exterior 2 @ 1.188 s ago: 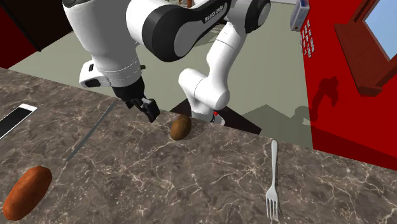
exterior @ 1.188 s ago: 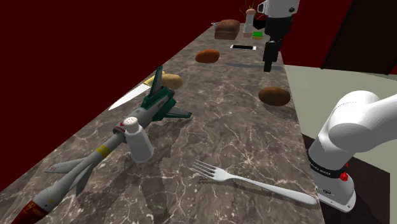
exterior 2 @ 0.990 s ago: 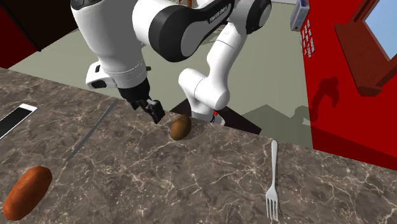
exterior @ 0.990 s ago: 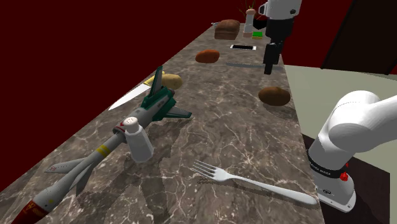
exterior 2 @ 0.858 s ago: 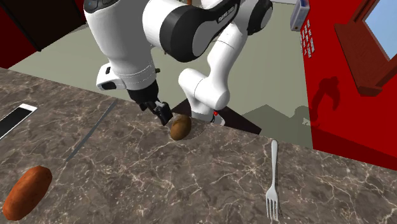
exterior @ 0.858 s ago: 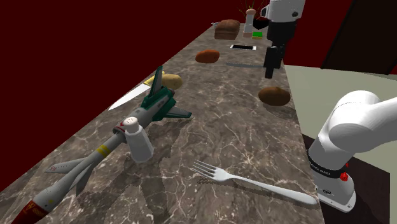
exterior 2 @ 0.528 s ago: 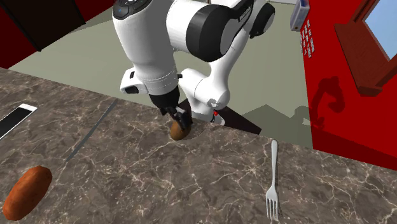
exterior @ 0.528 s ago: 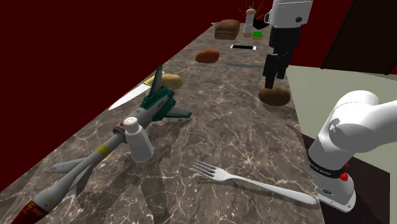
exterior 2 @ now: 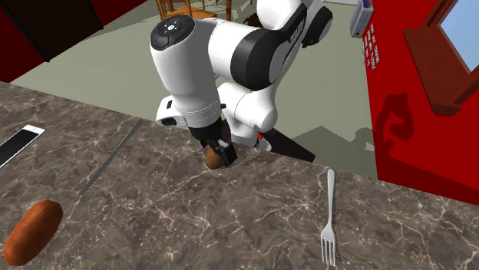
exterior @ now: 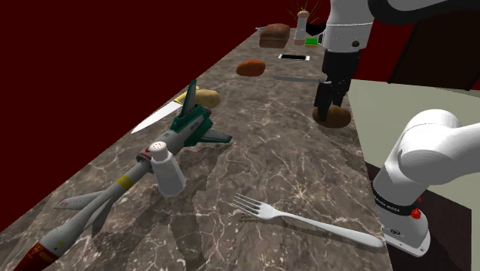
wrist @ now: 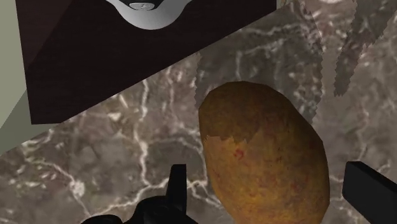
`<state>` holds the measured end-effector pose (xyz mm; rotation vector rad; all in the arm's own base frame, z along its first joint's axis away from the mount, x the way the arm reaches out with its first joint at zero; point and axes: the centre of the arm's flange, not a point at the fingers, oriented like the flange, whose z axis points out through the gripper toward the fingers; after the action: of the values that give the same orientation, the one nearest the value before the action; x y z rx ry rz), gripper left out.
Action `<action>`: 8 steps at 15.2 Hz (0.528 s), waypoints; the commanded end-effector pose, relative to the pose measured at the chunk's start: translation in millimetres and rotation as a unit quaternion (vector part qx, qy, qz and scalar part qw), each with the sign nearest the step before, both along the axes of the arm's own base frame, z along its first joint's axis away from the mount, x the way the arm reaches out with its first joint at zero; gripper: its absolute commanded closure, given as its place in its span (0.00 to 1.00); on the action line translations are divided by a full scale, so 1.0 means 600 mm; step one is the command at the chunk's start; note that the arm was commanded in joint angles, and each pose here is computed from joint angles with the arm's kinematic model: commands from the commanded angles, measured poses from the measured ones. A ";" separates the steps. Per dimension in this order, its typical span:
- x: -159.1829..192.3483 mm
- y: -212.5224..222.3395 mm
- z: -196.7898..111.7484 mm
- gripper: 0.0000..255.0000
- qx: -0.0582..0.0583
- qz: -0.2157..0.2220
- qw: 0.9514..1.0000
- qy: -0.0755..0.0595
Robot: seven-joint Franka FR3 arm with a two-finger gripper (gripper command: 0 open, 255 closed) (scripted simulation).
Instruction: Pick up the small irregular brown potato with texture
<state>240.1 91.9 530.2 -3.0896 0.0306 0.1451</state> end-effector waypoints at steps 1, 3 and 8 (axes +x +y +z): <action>-0.001 0.001 -0.009 0.00 0.000 0.000 1.000 0.000; -0.001 0.001 -0.010 1.00 0.000 0.000 1.000 0.000; -0.001 0.001 -0.010 1.00 0.000 0.000 1.000 0.000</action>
<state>239.3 92.3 525.2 -3.0894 0.0311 0.1410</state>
